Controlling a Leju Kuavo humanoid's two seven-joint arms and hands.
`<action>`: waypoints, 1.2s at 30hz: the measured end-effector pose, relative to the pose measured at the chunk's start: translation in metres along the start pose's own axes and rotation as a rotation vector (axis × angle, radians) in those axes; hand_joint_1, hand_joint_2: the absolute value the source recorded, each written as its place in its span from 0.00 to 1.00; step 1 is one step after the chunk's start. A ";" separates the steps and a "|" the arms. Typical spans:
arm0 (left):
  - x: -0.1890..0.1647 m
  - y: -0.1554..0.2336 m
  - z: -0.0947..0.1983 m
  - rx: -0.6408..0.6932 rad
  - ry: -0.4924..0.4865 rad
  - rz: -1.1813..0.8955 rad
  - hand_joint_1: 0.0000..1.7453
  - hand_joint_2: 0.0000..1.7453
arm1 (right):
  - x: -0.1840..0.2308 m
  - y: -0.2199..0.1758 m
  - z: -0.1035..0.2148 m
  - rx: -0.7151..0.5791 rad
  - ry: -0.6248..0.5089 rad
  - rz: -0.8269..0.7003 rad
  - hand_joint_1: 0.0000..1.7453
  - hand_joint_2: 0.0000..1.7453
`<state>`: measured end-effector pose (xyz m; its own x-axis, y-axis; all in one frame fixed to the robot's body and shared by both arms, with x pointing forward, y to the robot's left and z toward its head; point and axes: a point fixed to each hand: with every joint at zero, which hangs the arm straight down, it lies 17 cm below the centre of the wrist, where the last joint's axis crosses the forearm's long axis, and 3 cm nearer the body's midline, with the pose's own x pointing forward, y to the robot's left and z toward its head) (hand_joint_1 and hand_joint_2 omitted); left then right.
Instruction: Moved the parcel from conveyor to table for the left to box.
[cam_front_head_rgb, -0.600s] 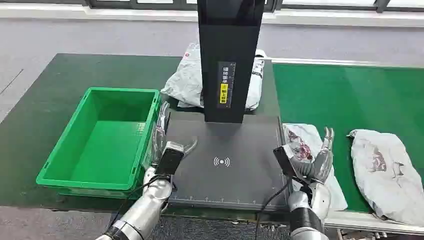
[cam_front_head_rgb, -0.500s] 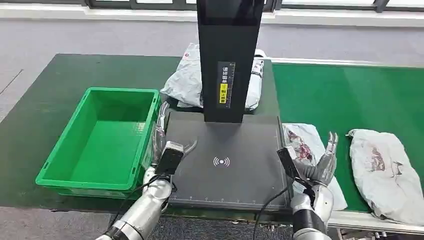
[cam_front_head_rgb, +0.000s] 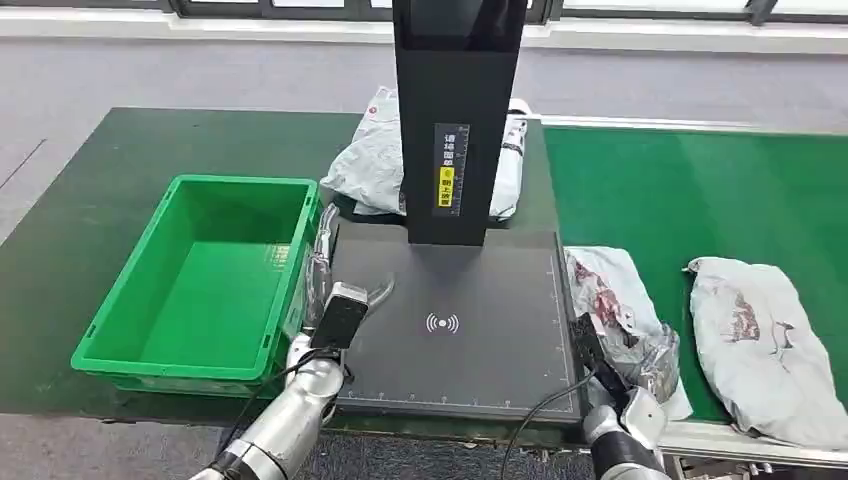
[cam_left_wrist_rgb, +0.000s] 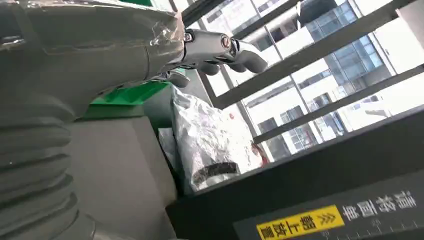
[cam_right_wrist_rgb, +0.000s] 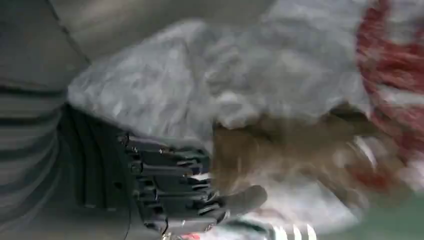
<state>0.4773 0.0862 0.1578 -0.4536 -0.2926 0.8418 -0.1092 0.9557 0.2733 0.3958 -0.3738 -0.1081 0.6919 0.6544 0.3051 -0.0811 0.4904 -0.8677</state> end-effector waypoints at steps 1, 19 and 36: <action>0.001 -0.001 -0.001 -0.004 -0.001 0.003 0.00 1.00 | -0.011 0.017 0.003 0.079 0.021 0.038 1.00 1.00; 0.000 -0.004 -0.005 -0.012 0.002 0.000 0.00 1.00 | 0.002 0.041 0.007 0.208 -0.106 0.091 1.00 1.00; -0.005 0.010 -0.001 0.036 0.003 -0.059 0.00 1.00 | 0.092 -0.156 0.059 -0.548 -0.580 -0.730 1.00 1.00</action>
<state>0.4799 0.0969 0.1565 -0.4428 -0.3486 0.8261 -0.1675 0.9373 0.3057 0.4304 -0.3563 0.0788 -0.0133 0.5516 0.8340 0.6445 0.6424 -0.4146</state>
